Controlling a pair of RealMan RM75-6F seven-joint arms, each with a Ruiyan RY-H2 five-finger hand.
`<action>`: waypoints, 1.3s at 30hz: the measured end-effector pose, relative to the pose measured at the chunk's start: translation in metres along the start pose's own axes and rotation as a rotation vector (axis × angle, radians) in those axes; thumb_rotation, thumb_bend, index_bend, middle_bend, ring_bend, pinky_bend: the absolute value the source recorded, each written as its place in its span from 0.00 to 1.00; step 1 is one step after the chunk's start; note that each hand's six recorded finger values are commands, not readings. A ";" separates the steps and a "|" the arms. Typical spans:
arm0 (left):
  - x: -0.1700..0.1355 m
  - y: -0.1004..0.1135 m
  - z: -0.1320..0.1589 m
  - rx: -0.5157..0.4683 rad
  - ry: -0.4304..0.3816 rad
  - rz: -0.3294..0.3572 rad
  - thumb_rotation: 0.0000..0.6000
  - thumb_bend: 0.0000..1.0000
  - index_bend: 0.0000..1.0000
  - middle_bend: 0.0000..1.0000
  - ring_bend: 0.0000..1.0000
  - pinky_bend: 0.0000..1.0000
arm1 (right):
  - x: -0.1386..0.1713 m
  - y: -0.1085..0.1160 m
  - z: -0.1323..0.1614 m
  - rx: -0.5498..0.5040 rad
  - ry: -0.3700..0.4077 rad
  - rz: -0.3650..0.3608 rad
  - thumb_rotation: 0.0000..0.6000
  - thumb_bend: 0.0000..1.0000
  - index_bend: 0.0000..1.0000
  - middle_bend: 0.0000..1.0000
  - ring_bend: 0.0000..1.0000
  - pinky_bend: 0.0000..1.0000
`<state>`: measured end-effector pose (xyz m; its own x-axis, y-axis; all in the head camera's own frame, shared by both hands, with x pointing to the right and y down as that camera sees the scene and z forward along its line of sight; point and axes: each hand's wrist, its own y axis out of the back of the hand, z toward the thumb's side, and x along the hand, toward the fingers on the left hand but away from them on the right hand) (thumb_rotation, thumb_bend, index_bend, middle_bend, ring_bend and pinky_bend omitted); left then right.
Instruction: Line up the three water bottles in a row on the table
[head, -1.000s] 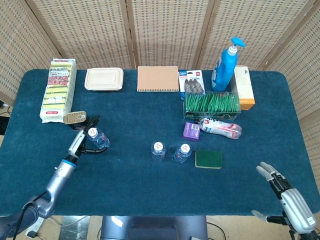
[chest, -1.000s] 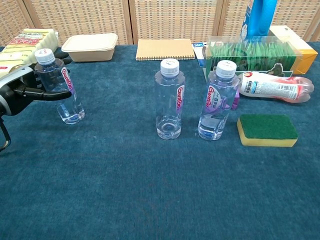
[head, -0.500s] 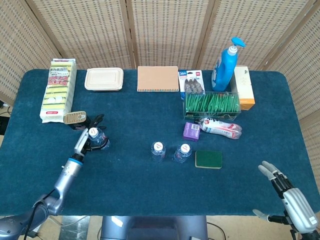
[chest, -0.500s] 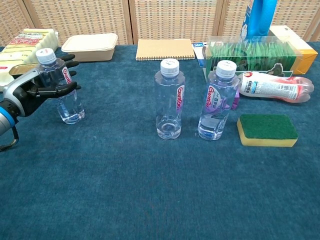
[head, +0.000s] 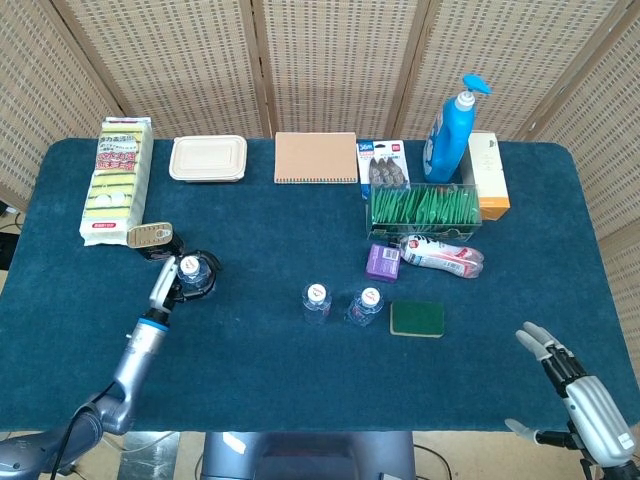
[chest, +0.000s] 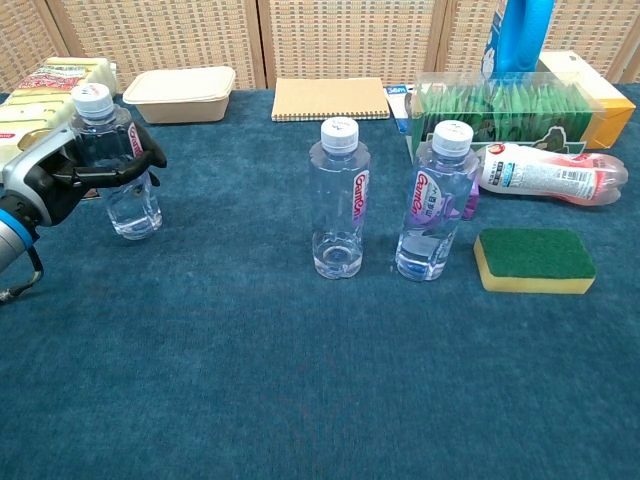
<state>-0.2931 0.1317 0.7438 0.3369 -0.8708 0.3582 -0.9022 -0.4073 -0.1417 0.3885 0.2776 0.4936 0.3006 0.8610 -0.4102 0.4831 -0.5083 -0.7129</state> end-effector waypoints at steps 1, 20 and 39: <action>0.000 -0.005 0.002 -0.006 -0.002 -0.020 1.00 0.46 0.56 0.51 0.39 0.42 | 0.000 -0.001 0.000 0.002 0.000 0.001 1.00 0.00 0.05 0.03 0.00 0.10; 0.007 -0.099 0.038 -0.063 -0.051 -0.277 1.00 0.42 0.56 0.51 0.39 0.42 | -0.001 0.001 -0.002 0.004 -0.011 -0.002 1.00 0.00 0.05 0.03 0.00 0.10; 0.029 -0.130 0.035 -0.050 -0.048 -0.281 1.00 0.40 0.56 0.51 0.39 0.42 | -0.001 0.004 -0.004 0.003 -0.019 -0.011 1.00 0.00 0.05 0.03 0.00 0.10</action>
<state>-0.1564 0.1498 0.7407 0.5868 -0.7384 0.3324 -0.7836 -0.6213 0.0032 0.3933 0.2746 0.4936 0.2797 0.8665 -0.4135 0.4836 -0.4992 -0.7190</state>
